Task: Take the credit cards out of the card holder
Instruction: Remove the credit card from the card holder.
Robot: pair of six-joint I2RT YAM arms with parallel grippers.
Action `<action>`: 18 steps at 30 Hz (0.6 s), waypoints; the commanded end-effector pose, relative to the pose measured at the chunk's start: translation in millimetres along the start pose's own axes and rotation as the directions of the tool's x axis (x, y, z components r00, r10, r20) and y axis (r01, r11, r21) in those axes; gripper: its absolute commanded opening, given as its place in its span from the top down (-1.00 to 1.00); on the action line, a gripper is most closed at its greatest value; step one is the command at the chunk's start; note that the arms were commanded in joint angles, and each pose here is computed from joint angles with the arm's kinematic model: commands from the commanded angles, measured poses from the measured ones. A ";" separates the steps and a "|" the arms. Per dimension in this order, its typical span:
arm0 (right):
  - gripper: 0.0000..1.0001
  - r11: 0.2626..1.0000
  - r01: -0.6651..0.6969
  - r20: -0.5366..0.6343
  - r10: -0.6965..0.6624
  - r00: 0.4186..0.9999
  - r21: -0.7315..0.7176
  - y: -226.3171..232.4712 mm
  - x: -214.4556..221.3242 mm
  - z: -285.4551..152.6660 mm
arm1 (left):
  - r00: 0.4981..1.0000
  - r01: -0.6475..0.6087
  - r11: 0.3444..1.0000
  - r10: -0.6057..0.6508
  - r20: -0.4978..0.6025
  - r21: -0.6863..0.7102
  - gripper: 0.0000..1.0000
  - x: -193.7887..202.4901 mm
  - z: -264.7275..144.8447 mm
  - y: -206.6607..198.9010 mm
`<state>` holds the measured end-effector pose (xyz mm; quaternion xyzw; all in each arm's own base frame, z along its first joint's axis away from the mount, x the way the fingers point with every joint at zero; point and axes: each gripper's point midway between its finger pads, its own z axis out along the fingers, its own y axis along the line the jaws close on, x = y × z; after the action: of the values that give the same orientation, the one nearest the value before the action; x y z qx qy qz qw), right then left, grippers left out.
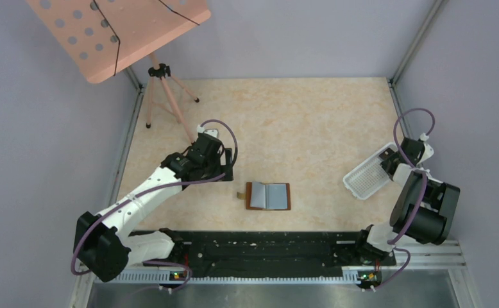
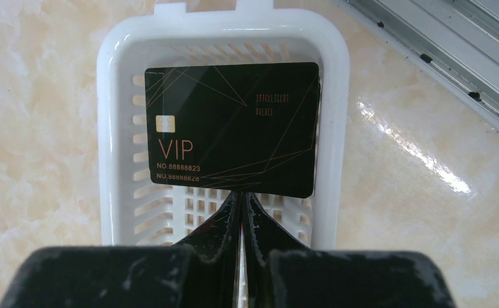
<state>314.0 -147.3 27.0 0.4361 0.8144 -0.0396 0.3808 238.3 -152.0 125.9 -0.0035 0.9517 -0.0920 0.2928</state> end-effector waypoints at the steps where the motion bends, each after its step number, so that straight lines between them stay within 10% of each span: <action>1: 0.97 0.999 0.024 0.028 -0.024 0.999 -0.023 11.8 -16.3 -0.2 | 0.999 0.008 1.000 -0.009 0.037 0.019 -0.92 -8.3 -2.9 -3.3; 18: 0.76 0.868 0.135 -0.048 -0.180 0.983 -0.478 124.5 8.4 -116.9 | 0.995 0.040 0.945 -0.008 -0.099 0.325 -0.72 20.3 -0.3 -58.2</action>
<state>332.4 -73.7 104.5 0.3314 0.8426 0.0768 0.4175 223.3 -184.3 130.0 0.0262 0.9468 -0.1854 0.2617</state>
